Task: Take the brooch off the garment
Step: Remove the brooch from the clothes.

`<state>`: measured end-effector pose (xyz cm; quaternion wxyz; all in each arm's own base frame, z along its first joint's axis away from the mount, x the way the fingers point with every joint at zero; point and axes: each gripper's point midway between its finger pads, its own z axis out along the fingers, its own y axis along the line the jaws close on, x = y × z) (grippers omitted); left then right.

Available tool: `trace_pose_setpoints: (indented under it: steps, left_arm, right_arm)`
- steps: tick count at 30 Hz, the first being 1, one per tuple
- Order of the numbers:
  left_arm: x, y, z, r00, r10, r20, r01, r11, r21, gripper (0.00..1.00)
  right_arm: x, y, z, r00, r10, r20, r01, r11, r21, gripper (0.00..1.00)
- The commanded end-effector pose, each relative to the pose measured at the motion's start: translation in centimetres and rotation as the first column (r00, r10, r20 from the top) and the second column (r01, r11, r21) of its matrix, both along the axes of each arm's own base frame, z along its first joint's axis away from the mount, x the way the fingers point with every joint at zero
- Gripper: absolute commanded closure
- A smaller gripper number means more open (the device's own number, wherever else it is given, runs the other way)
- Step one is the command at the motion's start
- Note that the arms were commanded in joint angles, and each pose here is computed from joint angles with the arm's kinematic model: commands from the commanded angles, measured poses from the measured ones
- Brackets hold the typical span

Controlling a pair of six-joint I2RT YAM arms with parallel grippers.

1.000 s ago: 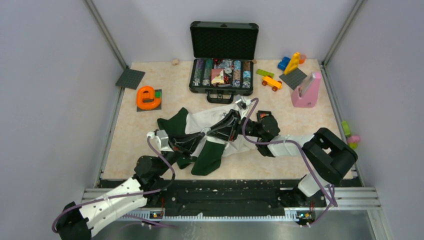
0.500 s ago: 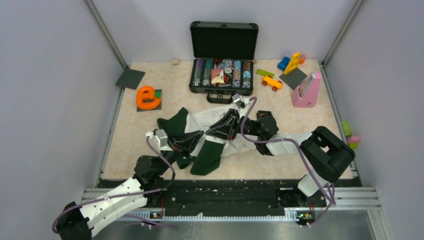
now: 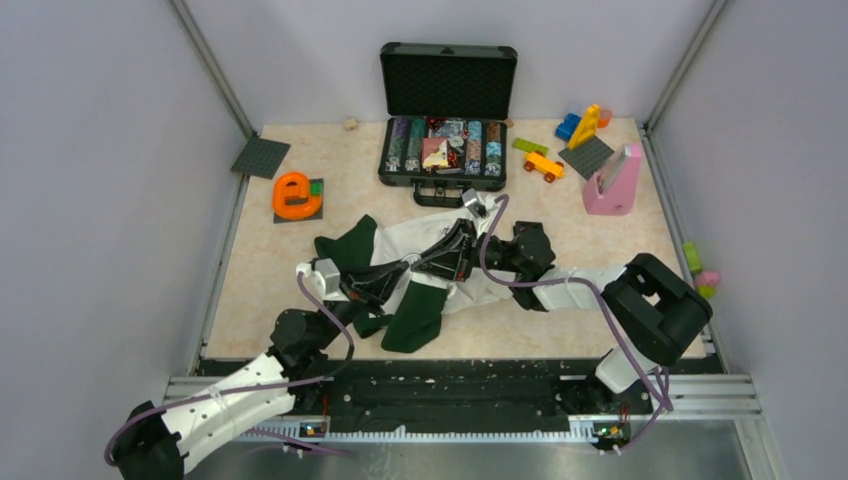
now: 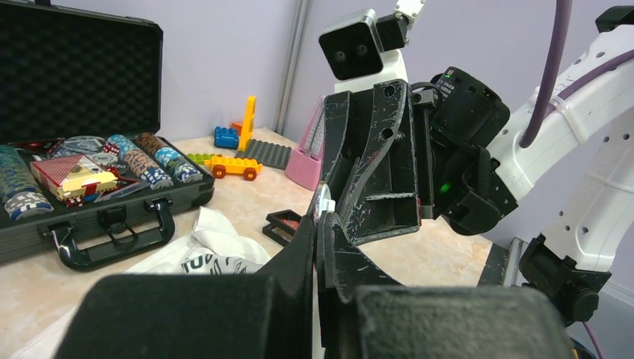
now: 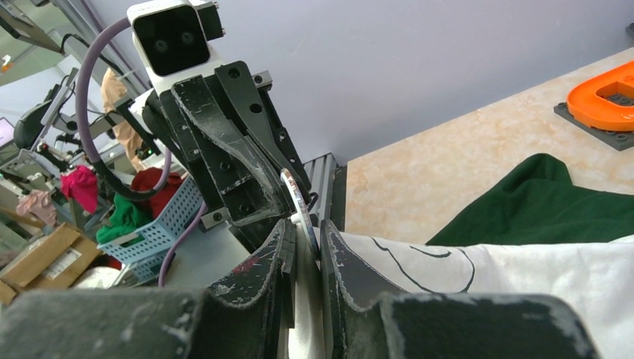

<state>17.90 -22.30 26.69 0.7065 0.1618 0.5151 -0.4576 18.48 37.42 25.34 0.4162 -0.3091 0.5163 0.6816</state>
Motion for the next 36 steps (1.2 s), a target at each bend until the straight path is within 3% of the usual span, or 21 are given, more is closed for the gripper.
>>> trace_pose_setpoints:
  steps: [1, 19, 25, 32, 36]
  left_arm:
    - [-2.3, -1.9, -0.3, 0.988, -0.149, 0.027, 0.148, 0.988, 0.048, 1.0]
    - [-1.8, -2.4, -4.6, 0.988, -0.14, -0.066, 0.149, 0.973, 0.177, 1.0]
    - [-1.0, -2.8, -5.6, 0.988, -0.118, -0.095, 0.137, 0.964, 0.23, 1.0]
    - [1.5, 0.7, -4.1, 0.988, 0.095, -0.123, -0.085, 0.993, 0.082, 1.0]
    - [1.1, 1.0, -3.3, 0.99, 0.088, -0.109, -0.083, 0.995, 0.049, 1.0]
  right_arm:
    - [-1.2, 1.0, 2.6, 0.996, 0.029, 0.081, -0.033, 0.999, 0.041, 0.95]
    - [-1.4, 0.4, 3.1, 0.992, -0.002, 0.126, -0.002, 1.0, 0.027, 0.93]
    - [-1.5, 0.3, 3.1, 0.991, 0.001, 0.136, -0.004, 1.0, 0.02, 0.7]
    - [-1.8, -0.7, 2.5, 0.987, -0.027, 0.156, 0.029, 1.0, -0.01, 0.45]
    - [-1.2, -1.8, 2.0, 0.987, -0.08, 0.136, 0.082, 0.997, -0.012, 0.37]
